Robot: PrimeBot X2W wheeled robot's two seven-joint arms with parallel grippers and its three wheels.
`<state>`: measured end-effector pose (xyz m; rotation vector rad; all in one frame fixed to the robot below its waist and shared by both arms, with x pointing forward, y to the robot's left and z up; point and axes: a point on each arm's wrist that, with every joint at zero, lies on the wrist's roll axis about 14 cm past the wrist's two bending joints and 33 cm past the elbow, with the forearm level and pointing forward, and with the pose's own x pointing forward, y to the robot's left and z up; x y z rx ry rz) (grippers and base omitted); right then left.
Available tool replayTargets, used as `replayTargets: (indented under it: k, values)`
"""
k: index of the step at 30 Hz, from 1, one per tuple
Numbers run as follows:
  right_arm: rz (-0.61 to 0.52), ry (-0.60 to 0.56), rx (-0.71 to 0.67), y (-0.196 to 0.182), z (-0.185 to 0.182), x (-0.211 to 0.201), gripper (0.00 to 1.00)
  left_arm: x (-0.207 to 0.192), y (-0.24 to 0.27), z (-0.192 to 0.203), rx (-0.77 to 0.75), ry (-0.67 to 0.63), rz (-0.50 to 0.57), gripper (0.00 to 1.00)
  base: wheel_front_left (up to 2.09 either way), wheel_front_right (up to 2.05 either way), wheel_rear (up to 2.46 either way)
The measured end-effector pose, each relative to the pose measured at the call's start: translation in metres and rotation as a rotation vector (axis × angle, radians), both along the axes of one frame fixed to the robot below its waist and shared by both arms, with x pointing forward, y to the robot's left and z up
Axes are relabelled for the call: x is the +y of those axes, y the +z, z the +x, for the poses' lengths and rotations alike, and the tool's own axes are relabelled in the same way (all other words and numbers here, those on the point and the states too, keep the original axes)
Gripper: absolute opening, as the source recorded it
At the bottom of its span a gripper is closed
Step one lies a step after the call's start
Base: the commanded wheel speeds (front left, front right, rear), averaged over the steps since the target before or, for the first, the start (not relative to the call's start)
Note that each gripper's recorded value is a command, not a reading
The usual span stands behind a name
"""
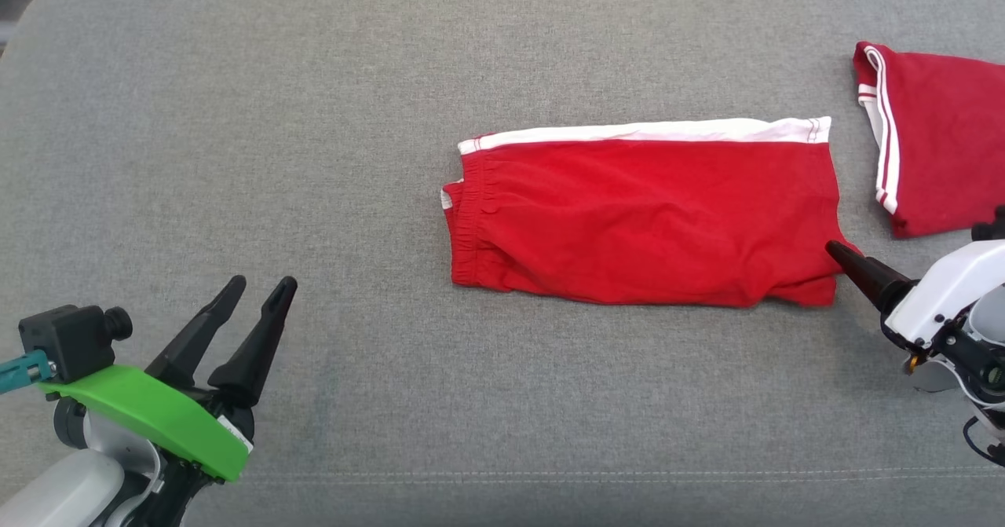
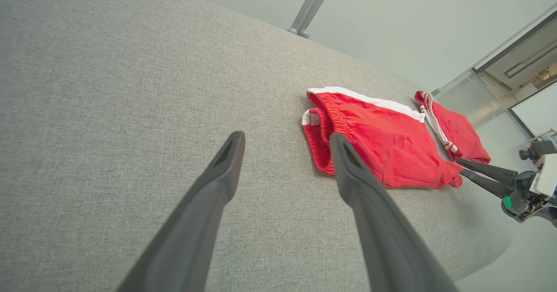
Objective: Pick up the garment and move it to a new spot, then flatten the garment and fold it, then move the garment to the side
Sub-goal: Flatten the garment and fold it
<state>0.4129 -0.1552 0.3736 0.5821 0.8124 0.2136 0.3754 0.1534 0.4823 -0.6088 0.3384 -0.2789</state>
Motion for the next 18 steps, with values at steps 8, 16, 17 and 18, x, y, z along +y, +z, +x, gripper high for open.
replayTargets:
  k: [8, 16, 17, 18]
  values:
    - [-0.052, -0.004, 0.049, -0.009, 0.012, -0.013, 1.0, -0.003, -0.002, 0.0, -0.002, -0.021, 0.016, 1.0, 0.0, 0.0, 0.0]
    - [-0.071, 0.031, 0.113, -0.023, 0.018, -0.003, 1.0, 0.009, 0.0, -0.005, -0.013, 0.012, 0.05, 1.0, 0.0, 0.0, 0.0]
    - [-0.072, 0.039, 0.12, -0.025, 0.018, -0.001, 1.0, 0.011, 0.0, -0.005, -0.014, 0.018, 0.051, 1.0, 0.0, 0.0, 0.0]
    - [-0.071, 0.045, 0.122, -0.025, 0.02, 0.001, 1.0, 0.014, 0.0, -0.006, -0.013, 0.027, 0.053, 1.0, 0.0, 0.0, 0.0]
